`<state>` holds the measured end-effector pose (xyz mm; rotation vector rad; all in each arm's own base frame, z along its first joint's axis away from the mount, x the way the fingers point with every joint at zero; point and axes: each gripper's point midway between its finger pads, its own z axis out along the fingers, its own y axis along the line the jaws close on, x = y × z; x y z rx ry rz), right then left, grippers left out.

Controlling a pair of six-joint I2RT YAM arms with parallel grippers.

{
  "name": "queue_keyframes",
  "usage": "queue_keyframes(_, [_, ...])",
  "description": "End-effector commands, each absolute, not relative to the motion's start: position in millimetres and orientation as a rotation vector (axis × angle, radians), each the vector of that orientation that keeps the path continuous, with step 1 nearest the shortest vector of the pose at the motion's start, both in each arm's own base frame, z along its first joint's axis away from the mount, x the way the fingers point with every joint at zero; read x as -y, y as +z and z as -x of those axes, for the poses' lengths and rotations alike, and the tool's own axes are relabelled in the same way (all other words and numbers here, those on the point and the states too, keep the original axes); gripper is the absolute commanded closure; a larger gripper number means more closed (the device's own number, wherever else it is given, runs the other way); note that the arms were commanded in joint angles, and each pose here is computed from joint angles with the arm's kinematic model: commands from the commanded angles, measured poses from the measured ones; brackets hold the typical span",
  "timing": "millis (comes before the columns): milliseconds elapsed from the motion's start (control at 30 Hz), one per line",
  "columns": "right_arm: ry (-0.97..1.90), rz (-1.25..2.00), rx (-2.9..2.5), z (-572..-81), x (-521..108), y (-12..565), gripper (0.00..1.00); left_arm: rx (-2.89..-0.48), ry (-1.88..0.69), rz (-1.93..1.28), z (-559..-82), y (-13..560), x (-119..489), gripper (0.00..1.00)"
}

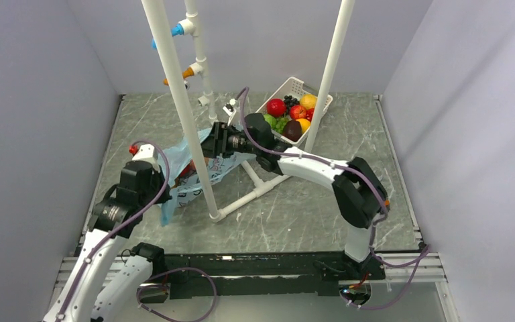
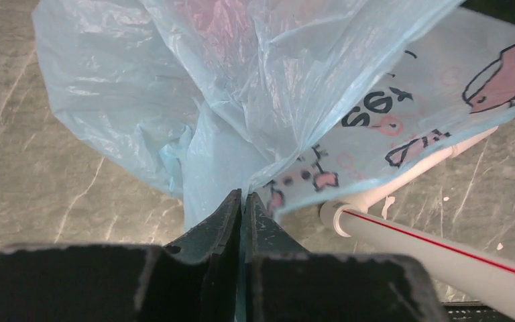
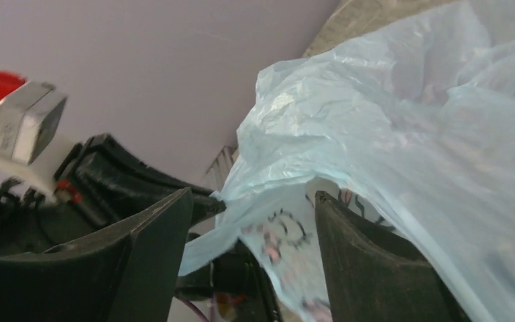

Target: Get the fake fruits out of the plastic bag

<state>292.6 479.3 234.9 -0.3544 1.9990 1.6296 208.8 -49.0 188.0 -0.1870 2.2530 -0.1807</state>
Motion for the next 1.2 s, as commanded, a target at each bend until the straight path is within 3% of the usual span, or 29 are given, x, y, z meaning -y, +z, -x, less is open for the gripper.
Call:
queue_keyframes(0, [1.422,0.709,-1.746,-271.2,-461.9,257.6,0.35,-2.124,-0.245,0.174,-217.4,203.1,54.6,0.92])
queue_keyframes(67, [1.341,0.763,-1.743,-270.7,-455.7,242.6,0.38,-2.102,-0.234,0.172,-218.2,205.9,52.2,1.00])
queue_keyframes(233, [1.223,0.908,-1.630,-257.1,-447.7,229.9,0.39,-2.039,-0.245,0.110,-225.3,215.5,55.7,1.00])
queue_keyframes(400, [1.175,0.944,-1.571,-251.6,-450.0,227.3,0.23,-1.987,-0.246,0.049,-234.7,228.3,59.9,1.00])
queue_keyframes(533, [1.023,0.774,-1.731,-301.7,-465.7,197.2,0.32,-1.972,-0.280,-0.010,-239.4,230.5,69.1,1.00])
queue_keyframes(733, [0.867,0.601,-1.823,-352.8,-479.7,165.6,0.35,-1.985,-0.353,-0.092,-243.4,225.2,86.0,1.00])
queue_keyframes(933, [0.823,0.656,-1.777,-368.7,-495.1,145.4,0.34,-2.011,-0.374,-0.129,-244.7,214.3,92.1,1.00])
queue_keyframes(1167, [0.941,0.716,-1.683,-359.1,-514.0,163.0,0.34,-2.028,-0.380,-0.149,-246.7,209.0,94.9,1.00])
